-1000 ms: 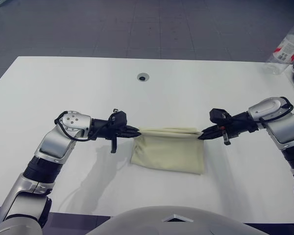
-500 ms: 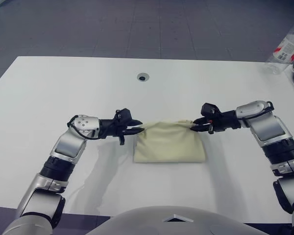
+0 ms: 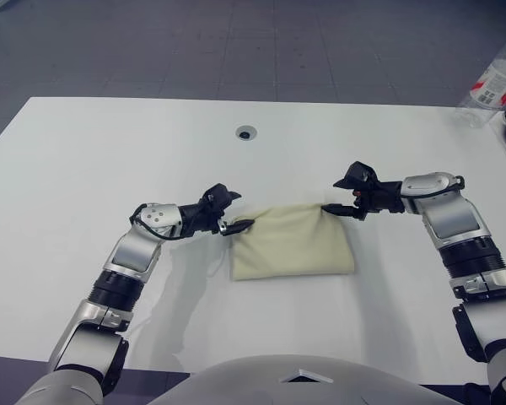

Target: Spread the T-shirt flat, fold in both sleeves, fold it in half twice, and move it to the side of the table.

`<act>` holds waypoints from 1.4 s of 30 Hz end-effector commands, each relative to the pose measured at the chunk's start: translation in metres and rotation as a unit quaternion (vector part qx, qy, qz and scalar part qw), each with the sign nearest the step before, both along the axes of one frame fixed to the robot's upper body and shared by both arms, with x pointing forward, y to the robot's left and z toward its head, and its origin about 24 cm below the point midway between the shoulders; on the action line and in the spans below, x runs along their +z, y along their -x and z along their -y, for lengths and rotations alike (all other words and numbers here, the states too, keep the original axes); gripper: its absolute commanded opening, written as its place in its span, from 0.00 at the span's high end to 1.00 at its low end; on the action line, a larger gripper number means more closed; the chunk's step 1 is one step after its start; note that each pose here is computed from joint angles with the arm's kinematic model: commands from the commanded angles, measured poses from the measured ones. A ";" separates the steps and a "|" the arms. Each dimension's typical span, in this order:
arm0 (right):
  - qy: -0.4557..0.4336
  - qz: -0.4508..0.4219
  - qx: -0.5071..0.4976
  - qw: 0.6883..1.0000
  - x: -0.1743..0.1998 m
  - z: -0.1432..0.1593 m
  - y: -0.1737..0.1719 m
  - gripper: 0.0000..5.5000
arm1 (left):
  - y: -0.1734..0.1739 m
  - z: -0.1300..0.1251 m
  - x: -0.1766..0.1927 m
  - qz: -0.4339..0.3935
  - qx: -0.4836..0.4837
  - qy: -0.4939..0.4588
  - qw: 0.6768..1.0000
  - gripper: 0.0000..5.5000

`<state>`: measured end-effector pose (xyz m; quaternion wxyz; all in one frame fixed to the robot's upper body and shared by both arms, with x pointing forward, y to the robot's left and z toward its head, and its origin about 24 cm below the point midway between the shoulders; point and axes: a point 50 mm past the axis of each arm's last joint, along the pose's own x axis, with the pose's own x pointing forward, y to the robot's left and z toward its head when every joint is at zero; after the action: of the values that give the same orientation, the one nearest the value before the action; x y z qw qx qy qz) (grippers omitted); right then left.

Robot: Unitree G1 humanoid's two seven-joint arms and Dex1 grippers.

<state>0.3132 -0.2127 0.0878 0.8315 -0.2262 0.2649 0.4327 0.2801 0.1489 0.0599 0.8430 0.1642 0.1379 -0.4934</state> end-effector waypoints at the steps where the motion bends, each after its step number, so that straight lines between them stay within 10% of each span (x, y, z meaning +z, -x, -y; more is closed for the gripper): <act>1: -0.022 0.020 0.000 1.000 0.006 -0.005 -0.007 0.17 | -0.011 -0.012 0.009 0.021 0.066 0.029 0.997 0.15; 10: 0.007 0.021 0.040 0.999 -0.016 -0.013 0.010 0.02 | -0.020 -0.023 0.017 0.026 0.149 0.123 0.981 0.02; 24: 0.033 0.038 0.031 0.998 -0.037 -0.011 0.024 0.02 | -0.019 -0.041 -0.035 0.024 0.160 -0.017 0.987 0.02; 42: -0.177 0.100 -0.092 0.975 0.047 0.015 0.008 0.02 | -0.036 -0.051 -0.017 0.085 0.212 0.013 0.973 0.02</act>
<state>0.3036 -0.2263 0.1196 0.9095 -0.1085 0.1438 0.3746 0.3097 0.1987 0.0346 0.9337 0.1671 0.1056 -0.2986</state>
